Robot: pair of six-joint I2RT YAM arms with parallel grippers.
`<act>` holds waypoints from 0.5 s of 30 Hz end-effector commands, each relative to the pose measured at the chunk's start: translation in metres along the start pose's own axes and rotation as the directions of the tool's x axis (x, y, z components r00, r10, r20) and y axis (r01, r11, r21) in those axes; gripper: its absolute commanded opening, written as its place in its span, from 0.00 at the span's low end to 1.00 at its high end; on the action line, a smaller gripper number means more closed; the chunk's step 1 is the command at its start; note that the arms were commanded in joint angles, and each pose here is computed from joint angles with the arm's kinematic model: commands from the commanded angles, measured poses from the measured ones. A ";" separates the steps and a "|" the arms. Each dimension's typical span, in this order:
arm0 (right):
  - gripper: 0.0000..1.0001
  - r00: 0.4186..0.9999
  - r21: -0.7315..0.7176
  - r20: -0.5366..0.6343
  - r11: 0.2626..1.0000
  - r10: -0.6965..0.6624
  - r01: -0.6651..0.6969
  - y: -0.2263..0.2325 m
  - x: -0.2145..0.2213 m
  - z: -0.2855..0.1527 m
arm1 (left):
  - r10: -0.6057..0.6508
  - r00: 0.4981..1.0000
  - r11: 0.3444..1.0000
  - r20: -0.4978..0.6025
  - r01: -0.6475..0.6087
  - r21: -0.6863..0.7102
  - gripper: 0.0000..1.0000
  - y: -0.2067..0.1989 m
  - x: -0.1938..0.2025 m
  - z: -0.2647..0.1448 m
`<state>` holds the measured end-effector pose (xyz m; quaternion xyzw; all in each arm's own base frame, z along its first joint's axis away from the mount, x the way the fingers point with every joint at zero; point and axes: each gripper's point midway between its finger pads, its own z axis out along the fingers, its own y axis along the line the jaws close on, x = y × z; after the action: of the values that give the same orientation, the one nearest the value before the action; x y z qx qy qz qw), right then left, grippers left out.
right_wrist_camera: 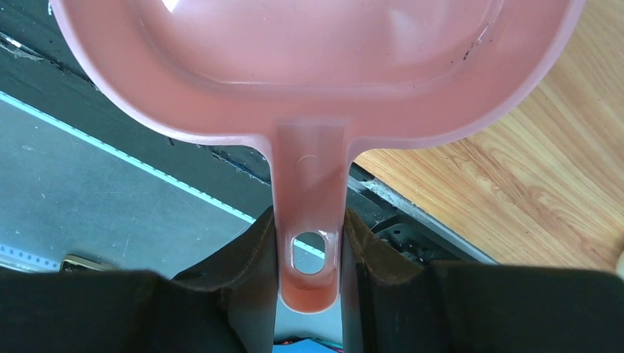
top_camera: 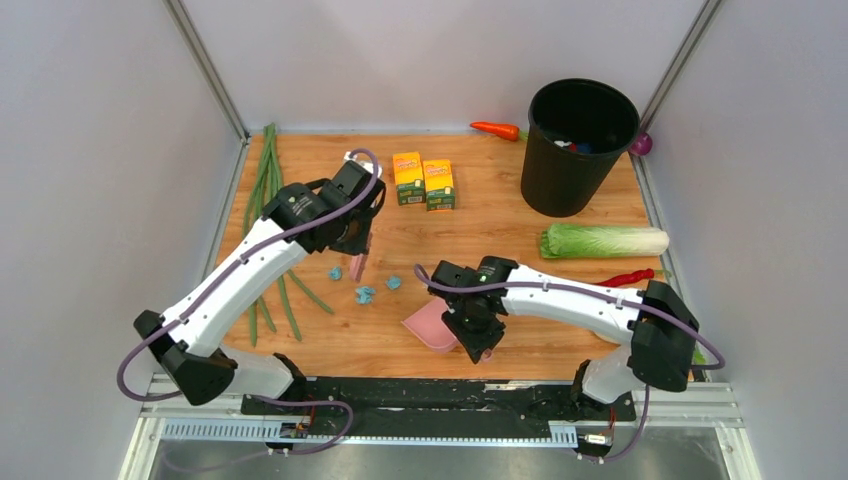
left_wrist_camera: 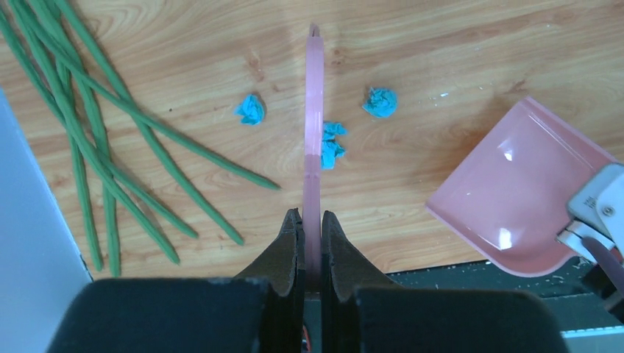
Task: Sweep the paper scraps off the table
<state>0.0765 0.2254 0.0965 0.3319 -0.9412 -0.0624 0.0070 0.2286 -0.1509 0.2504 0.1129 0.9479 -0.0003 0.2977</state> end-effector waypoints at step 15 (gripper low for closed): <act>0.00 0.988 -0.064 0.086 0.989 -0.127 0.133 0.012 -0.026 0.031 | 0.191 0.980 0.982 -0.062 -0.189 0.025 0.00 -0.032 -0.037 0.079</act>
<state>0.0791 0.2368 0.0731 0.3529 -0.9308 -0.0944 -0.0109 0.2821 -0.1847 0.1894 0.1935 0.9516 0.0391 0.2357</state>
